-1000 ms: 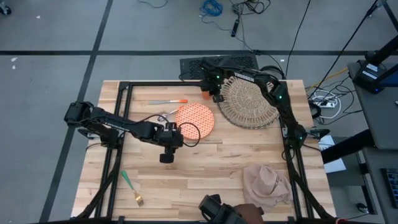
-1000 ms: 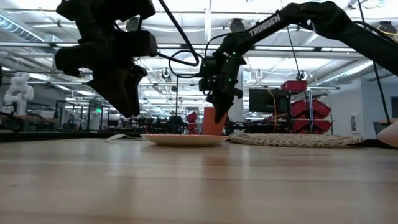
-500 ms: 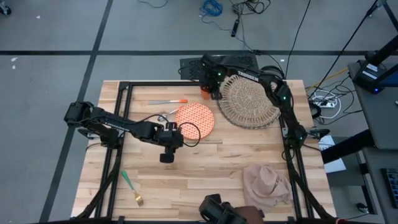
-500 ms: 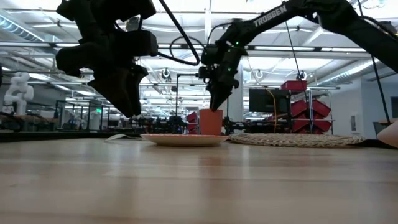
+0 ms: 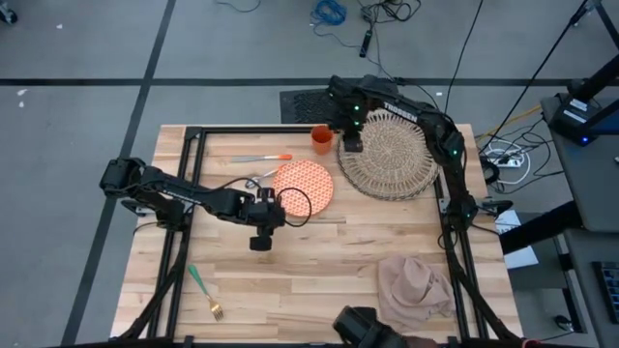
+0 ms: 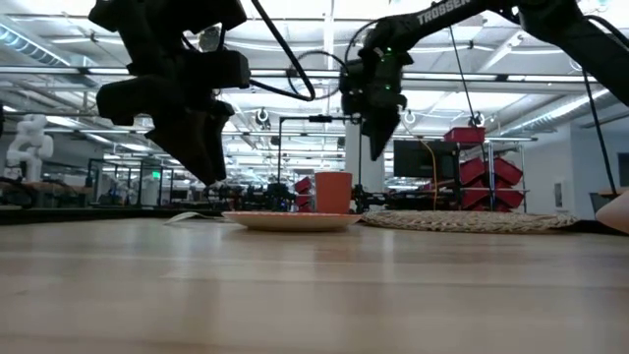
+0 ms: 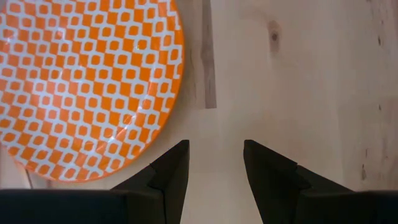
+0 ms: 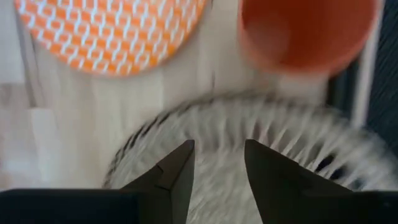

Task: Set table place
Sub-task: Move the mat to the center of the table

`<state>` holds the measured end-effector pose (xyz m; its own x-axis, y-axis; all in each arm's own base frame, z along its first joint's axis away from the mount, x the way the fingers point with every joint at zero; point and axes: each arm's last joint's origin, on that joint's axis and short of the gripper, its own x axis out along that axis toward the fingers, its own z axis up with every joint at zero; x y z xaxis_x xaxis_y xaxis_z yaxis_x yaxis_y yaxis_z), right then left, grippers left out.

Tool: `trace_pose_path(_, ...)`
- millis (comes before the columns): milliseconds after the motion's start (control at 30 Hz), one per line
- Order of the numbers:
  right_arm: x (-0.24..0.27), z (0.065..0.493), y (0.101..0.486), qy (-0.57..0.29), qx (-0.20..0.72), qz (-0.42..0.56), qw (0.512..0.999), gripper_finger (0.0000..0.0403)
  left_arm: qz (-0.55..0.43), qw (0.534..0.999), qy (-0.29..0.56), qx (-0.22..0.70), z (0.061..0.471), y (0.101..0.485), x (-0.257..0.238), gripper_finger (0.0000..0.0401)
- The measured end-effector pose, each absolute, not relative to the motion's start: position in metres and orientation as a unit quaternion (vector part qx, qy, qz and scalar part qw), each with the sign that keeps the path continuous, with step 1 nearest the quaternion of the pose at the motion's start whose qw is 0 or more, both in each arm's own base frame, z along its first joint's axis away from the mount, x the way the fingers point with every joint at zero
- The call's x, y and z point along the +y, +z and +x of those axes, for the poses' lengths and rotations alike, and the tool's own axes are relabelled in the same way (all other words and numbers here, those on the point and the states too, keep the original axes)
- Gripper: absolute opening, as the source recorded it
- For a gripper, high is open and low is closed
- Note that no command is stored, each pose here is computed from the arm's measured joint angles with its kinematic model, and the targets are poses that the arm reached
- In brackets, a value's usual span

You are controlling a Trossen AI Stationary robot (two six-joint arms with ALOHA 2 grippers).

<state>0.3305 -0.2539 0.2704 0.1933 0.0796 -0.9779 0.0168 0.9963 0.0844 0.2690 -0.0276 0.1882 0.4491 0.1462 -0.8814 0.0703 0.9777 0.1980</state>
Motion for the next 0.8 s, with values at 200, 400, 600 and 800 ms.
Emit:
trace_pose_path(200,-0.237,0.307,0.251,0.016,0.657,0.080,0.749,0.0130,0.108,0.843,0.028,0.526,0.268,0.187,-0.027,0.0140)
trace_pose_path(400,-0.202,0.279,0.218,0.017,0.670,0.096,0.736,0.0130,0.123,0.846,0.044,0.517,0.266,0.178,-0.024,0.0140)
trace_pose_path(600,-0.167,0.240,0.206,-0.030,0.650,0.115,0.750,0.0130,0.090,0.887,0.077,0.446,0.279,0.184,-0.010,0.0140)
trace_pose_path(800,-0.133,0.192,0.193,-0.111,0.599,0.167,0.776,0.0130,0.027,0.935,0.086,0.343,0.296,0.199,0.011,0.0140)
